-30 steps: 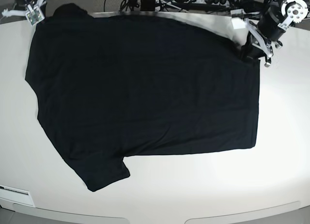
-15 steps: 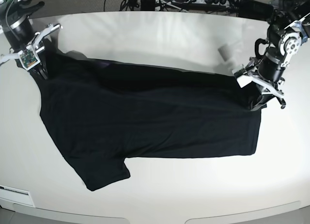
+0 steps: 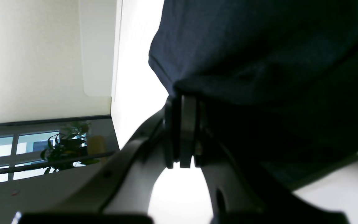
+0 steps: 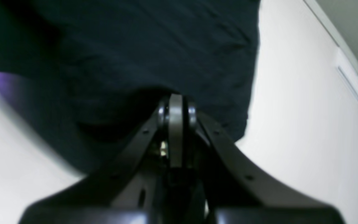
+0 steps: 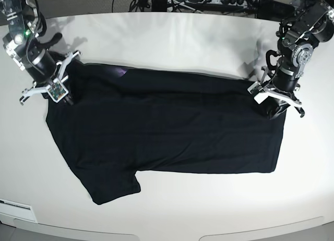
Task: Fold the T-shirt properly
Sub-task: 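Regrasp the shoulder edges with both grippers and tug the shirt flat, then adjust the shoulder edges with both grippers, then release the left gripper, then grasp the hem corners with both grippers, then lift the hem with both grippers and fold it onto the shoulders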
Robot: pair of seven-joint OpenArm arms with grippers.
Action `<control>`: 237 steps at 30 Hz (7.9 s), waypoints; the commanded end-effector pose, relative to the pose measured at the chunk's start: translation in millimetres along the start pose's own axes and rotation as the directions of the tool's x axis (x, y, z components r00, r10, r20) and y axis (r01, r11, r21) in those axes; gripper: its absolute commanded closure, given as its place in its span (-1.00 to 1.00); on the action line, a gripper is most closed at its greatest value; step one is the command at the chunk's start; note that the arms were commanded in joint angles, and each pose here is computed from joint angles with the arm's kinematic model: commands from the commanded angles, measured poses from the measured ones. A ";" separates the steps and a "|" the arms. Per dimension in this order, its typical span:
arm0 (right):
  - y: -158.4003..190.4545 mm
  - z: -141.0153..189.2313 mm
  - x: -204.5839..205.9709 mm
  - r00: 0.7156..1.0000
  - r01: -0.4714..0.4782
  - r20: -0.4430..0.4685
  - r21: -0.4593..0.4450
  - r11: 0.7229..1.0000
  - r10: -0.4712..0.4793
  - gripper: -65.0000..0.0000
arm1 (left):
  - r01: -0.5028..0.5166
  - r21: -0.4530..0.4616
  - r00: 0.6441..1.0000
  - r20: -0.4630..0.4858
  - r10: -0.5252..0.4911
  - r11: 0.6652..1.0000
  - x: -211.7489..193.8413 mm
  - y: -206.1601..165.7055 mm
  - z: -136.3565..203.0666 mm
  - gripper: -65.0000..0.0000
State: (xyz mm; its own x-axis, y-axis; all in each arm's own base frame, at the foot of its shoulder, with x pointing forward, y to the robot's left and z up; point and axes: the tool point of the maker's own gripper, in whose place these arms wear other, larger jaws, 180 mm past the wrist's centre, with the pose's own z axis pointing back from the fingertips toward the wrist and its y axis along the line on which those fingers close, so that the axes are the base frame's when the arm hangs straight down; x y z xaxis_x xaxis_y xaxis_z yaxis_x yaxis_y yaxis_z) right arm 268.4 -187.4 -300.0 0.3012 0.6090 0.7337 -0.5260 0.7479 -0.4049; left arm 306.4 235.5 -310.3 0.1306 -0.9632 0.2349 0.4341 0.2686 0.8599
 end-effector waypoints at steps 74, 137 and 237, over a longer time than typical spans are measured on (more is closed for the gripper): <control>51.8 103.7 -123.0 0.804 0.382 -0.487 -0.015 0.924 -0.341 1.00 | -0.166 -0.455 0.952 -0.304 0.022 0.875 -45.6 -126.8 92.8 1.00; 68.1 94.7 -52.6 0.916 0.187 -0.315 -0.217 0.958 -0.250 0.48 | -0.466 0.338 0.857 -0.054 0.512 0.817 -11.2 93.9 81.6 1.00; -12.6 -9.3 46.9 0.917 0.380 -0.137 0.584 0.717 -0.375 1.00 | -0.703 -0.710 0.307 -0.363 0.879 -0.048 18.0 46.2 -18.0 1.00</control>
State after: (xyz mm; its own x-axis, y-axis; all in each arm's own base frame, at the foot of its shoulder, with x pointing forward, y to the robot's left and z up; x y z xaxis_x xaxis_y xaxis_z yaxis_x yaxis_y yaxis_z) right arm 286.4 -161.5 -285.2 0.6263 0.3237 0.7093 -0.7089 0.6151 0.3452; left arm 336.9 223.5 -293.7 0.7782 -0.0517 0.6259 0.4929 0.6678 -0.5577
